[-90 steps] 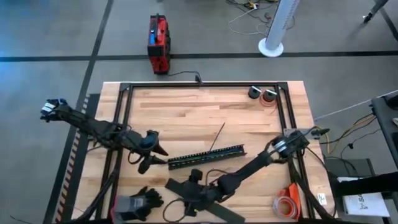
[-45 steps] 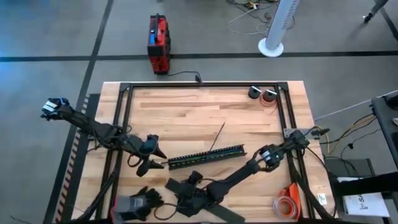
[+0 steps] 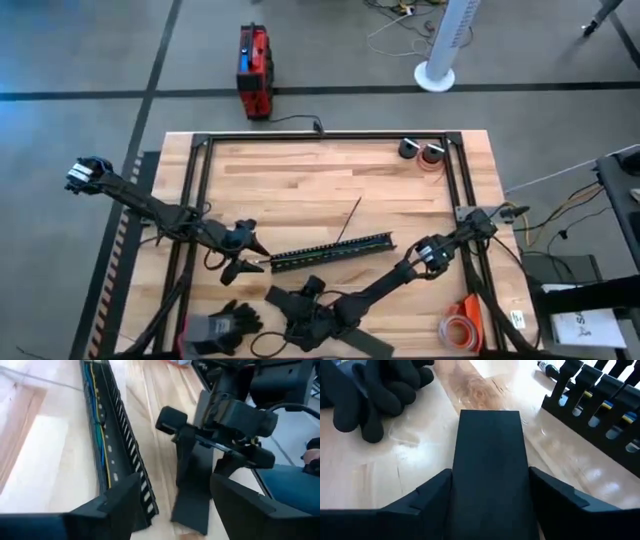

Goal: Ziptie cables
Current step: Insert the cable duct cover into the cable duct

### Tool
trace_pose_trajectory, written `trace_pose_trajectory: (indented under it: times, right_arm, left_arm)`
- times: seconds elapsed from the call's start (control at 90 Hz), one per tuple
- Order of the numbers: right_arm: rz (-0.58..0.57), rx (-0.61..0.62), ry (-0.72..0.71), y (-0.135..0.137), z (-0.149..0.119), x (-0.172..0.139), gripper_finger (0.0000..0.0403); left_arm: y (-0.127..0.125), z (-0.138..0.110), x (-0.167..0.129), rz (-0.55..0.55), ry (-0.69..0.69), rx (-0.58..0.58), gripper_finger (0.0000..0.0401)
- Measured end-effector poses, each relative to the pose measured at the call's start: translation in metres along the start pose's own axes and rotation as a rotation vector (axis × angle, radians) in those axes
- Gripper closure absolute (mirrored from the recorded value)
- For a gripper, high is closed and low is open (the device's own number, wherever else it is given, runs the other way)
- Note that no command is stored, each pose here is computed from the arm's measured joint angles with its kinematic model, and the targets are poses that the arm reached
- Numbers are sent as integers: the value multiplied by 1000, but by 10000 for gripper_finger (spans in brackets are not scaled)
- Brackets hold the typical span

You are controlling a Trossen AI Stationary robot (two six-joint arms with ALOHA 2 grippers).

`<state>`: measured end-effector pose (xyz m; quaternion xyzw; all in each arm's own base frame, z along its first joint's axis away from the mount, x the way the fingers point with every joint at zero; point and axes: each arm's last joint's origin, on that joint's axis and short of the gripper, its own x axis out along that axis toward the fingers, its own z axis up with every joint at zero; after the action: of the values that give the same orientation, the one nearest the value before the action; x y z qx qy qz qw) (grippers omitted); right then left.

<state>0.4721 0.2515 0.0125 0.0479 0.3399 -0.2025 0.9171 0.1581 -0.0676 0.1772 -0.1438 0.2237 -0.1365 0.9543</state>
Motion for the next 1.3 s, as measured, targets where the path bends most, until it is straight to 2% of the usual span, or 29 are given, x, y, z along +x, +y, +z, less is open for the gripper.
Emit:
trace_pose_trajectory:
  times: [0.211,0.333,0.567,0.778,0.967,1.144,1.3]
  right_arm:
    - [-9,-4,-27,0,-1,2,142]
    - [-13,-17,-71,1,-2,4,134]
    - [4,16,-175,-5,-10,13,157]
    - [45,32,-146,-16,-11,23,183]
    - [67,1,-143,-18,-4,23,183]
    - [103,-87,-156,-13,25,0,184]
    - [121,-241,-101,-12,52,-43,185]
  left_arm:
    - [5,-8,0,54,-44,30,184]
    - [6,-8,0,72,-50,42,177]
    - [6,-7,0,89,-57,39,166]
    - [7,-8,0,89,-55,34,165]
    - [6,-7,1,90,-52,34,177]
    - [1,5,0,75,-92,42,190]
    - [1,10,2,129,-110,71,195]
